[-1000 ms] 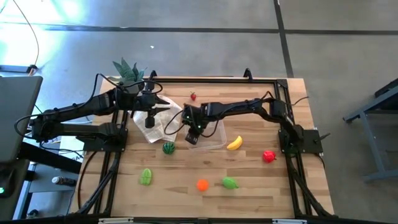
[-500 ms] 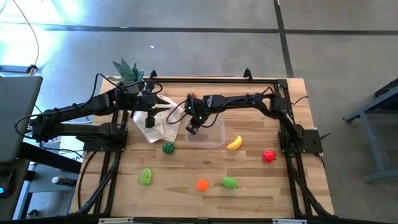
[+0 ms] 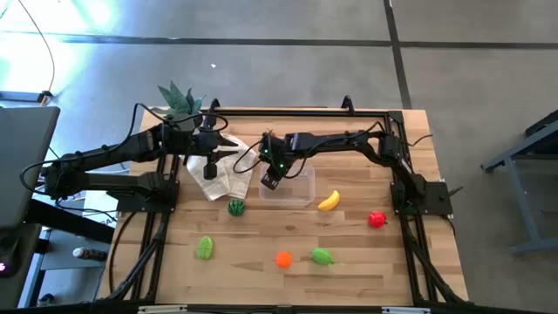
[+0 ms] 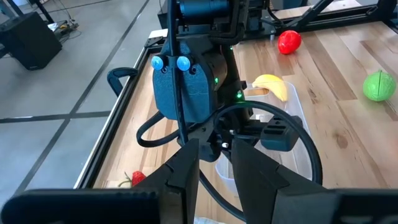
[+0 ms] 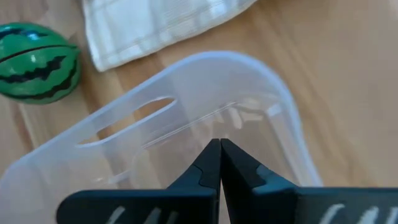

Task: Pick and placing Produce into tupperware
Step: Put the yellow lemon into the transparent container

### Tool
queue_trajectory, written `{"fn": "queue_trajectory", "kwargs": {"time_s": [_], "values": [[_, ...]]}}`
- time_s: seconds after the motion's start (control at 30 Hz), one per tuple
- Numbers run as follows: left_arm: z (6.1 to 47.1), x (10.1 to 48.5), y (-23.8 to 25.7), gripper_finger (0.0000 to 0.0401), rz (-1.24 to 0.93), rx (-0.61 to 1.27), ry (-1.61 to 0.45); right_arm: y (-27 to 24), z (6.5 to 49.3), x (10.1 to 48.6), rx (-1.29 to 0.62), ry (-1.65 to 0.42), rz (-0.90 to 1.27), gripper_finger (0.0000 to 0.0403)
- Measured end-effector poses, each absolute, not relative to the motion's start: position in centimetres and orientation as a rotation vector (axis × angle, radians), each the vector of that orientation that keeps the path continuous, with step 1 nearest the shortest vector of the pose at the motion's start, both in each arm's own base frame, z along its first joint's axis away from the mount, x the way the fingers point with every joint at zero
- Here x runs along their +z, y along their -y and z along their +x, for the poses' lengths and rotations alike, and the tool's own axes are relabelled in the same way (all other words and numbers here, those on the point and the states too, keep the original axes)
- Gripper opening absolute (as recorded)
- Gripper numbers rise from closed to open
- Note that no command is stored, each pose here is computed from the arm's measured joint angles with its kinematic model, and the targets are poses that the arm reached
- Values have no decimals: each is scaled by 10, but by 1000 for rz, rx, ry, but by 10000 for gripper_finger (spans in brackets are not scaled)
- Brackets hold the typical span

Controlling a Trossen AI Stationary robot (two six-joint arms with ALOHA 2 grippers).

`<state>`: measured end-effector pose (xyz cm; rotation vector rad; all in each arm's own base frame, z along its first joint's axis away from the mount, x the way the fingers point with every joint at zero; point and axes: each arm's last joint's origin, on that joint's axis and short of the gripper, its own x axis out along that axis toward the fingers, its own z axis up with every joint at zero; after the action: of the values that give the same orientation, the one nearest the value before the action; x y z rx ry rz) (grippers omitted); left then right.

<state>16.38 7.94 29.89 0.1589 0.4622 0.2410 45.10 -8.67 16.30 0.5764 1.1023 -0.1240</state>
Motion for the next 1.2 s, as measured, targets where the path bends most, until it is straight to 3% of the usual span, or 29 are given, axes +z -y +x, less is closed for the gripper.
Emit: {"fn": "queue_trajectory", "kwargs": {"time_s": [0.3, 0.53, 0.87, 1.2], "values": [[164, 299, -79, 85, 161, 240, -463, 84, 447, 178, -50, -1095, 604, 0], [155, 302, -75, 85, 173, 248, -465, 80, 429, 237, 2, -992, 493, 0], [109, 315, -54, 85, 164, 342, -418, 67, 376, 334, -5, -822, 276, 0], [89, 323, -44, 85, 178, 371, -331, 42, 329, 361, -160, -922, 175, 0]]}}
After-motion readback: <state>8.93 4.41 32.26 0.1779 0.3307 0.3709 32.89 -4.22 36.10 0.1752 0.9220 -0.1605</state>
